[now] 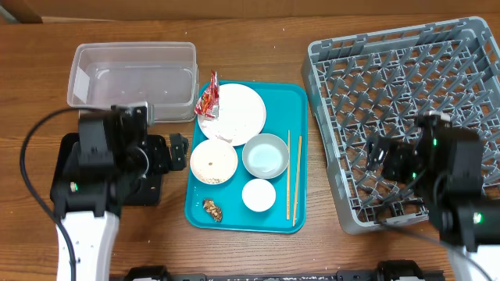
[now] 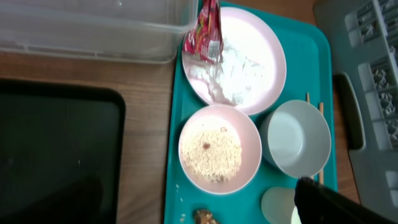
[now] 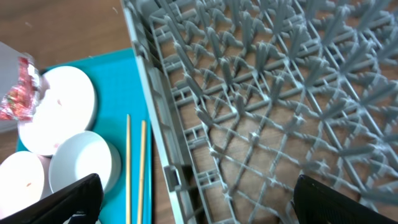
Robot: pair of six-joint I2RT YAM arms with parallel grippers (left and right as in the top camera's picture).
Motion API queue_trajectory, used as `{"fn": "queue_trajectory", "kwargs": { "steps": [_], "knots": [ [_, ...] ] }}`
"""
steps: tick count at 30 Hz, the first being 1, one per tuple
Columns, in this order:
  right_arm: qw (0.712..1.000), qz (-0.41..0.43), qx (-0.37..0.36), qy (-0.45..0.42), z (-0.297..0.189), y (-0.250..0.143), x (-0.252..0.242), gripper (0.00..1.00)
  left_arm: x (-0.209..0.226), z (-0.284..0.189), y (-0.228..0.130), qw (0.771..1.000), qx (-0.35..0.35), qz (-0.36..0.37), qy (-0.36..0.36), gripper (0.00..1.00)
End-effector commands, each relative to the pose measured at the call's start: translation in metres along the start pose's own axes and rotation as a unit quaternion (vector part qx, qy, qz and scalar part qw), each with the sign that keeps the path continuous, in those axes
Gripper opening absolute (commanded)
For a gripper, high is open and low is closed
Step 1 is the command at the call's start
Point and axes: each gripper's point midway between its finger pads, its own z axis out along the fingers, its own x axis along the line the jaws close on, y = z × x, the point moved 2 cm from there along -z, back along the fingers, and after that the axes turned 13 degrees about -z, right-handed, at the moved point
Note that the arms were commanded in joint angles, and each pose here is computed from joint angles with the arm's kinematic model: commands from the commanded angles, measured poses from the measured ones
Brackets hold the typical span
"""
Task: Sort waste into correct bins and load items into the dishwasher
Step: 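Move the left gripper over the pink plate toward the red wrapper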
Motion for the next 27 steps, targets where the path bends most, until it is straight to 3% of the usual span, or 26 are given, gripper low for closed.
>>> {"fn": "queue_trajectory", "kwargs": {
  "steps": [1, 7, 13, 20, 27],
  "knots": [
    [1.000, 0.004, 0.014, -0.016, -0.002, 0.014, -0.004, 1.00, -0.007, -0.004, 0.007, 1.000, 0.024, -0.007, 0.001, 1.00],
    [0.998, 0.007, 0.065, -0.017, 0.010, 0.004, -0.005, 1.00, -0.015, 0.007, 0.002, 0.998, 0.059, -0.015, -0.027, 1.00],
    [0.997, 0.006, 0.069, -0.017, 0.009, 0.002, -0.005, 1.00, -0.031, 0.008, 0.027, 0.999, 0.007, 0.013, -0.052, 1.00],
    [0.998, 0.006, 0.068, -0.017, 0.009, 0.003, -0.005, 1.00, -0.066, 0.023, 0.058, 0.995, -0.019, 0.093, -0.004, 1.00],
    [0.998, 0.006, 0.068, -0.017, 0.009, 0.003, -0.005, 1.00, -0.099, 0.080, 0.073, 0.985, 0.007, 0.165, 0.040, 0.97]
  ]
}}
